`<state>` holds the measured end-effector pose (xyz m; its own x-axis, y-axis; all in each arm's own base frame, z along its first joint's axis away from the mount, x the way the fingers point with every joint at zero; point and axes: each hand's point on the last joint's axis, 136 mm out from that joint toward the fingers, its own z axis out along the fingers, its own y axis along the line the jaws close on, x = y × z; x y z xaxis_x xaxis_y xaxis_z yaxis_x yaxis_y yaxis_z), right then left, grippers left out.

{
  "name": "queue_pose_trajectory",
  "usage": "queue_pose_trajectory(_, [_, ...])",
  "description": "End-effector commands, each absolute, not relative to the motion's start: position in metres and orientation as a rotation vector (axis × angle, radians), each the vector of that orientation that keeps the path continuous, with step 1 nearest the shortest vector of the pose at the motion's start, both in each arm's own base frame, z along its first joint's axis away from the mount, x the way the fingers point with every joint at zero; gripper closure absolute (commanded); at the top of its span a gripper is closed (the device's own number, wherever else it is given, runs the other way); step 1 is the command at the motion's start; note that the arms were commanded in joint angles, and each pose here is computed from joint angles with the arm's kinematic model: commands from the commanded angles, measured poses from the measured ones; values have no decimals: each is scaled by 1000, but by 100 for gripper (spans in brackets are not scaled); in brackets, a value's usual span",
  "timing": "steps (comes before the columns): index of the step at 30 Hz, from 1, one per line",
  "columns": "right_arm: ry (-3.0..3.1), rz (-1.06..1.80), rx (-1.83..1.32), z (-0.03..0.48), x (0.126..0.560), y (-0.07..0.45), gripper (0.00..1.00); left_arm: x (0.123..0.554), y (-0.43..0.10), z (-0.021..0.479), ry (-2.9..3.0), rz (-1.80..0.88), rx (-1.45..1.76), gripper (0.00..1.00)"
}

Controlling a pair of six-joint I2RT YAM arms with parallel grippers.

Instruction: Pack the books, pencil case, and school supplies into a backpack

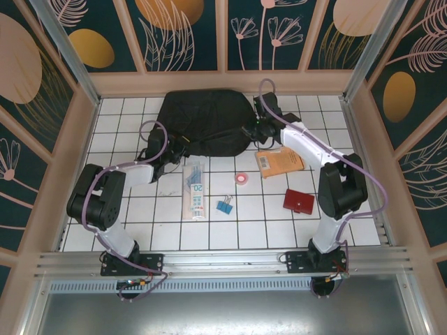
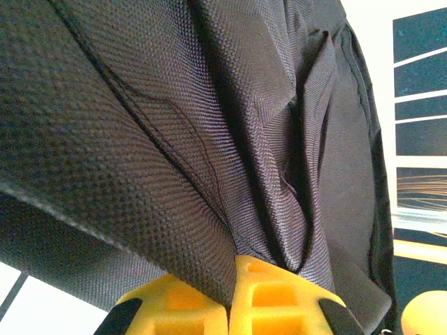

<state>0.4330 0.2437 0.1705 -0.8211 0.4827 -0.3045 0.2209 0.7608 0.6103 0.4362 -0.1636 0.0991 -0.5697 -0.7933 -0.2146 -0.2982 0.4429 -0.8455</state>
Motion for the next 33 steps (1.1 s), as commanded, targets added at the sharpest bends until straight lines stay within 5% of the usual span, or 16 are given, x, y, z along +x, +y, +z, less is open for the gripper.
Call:
queue_pose_trajectory(1, [2546,695,349,170,440,239,100,447,-143,111,2092,-901,-867,100])
queue_pose_trajectory(19, [2561,597,66,171,436,264,100,476,-120,114,2234,-776,-748,100])
queue_pose_trajectory(29, [2453,807,182,224,445,263,37,460,-116,96,2272,-750,-767,100])
queue_pose_trajectory(33, [2511,954,294,207,446,277,32,458,-115,95,2269,-751,-770,100])
